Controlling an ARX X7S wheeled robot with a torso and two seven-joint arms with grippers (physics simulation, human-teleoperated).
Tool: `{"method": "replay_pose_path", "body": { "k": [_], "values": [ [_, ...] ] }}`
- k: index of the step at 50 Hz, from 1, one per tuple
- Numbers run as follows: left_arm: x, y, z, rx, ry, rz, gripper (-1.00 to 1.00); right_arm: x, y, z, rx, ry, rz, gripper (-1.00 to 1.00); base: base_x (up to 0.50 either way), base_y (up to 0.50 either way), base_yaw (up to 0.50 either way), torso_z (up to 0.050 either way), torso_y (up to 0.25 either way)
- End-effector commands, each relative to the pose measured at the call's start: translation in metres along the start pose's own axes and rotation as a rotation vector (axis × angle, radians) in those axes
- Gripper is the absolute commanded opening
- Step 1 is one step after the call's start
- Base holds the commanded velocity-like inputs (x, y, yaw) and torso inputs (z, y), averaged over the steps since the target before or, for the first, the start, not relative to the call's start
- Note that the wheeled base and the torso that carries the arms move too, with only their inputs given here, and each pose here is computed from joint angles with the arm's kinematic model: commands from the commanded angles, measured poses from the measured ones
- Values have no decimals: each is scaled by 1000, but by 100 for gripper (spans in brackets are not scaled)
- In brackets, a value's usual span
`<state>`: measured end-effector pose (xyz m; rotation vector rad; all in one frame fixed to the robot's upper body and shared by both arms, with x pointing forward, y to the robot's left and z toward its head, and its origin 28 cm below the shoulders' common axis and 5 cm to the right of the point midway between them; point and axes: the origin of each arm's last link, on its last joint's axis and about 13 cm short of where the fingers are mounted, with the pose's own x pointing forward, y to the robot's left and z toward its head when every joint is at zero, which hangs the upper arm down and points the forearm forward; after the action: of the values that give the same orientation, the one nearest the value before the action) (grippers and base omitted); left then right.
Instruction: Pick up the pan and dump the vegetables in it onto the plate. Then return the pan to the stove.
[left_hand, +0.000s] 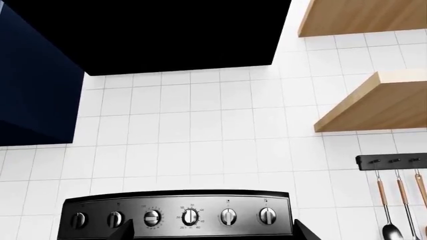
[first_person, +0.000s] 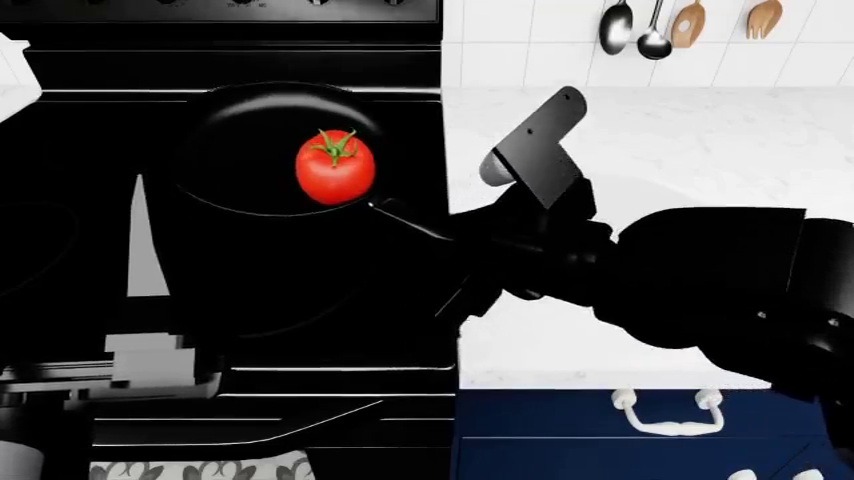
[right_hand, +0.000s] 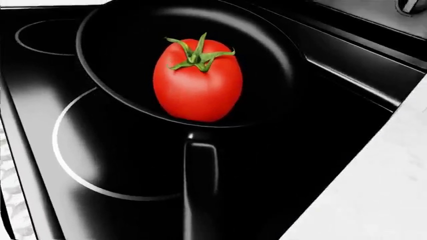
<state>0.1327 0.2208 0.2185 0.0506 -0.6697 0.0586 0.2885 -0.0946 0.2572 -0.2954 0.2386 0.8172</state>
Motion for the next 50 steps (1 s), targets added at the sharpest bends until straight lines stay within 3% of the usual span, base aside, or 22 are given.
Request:
{"method": "replay_pose_path", "body": {
  "k": [1,50],
  "values": [
    [1,0,1,0,1,0,100,-27,-12,20,-41,-107,-99,-100,0,0,0,0,0],
    [2,0,-1,9,4,1,100,-126,-36,-16,35,-71,-488,-100,0,0,0,1,2]
  ]
}}
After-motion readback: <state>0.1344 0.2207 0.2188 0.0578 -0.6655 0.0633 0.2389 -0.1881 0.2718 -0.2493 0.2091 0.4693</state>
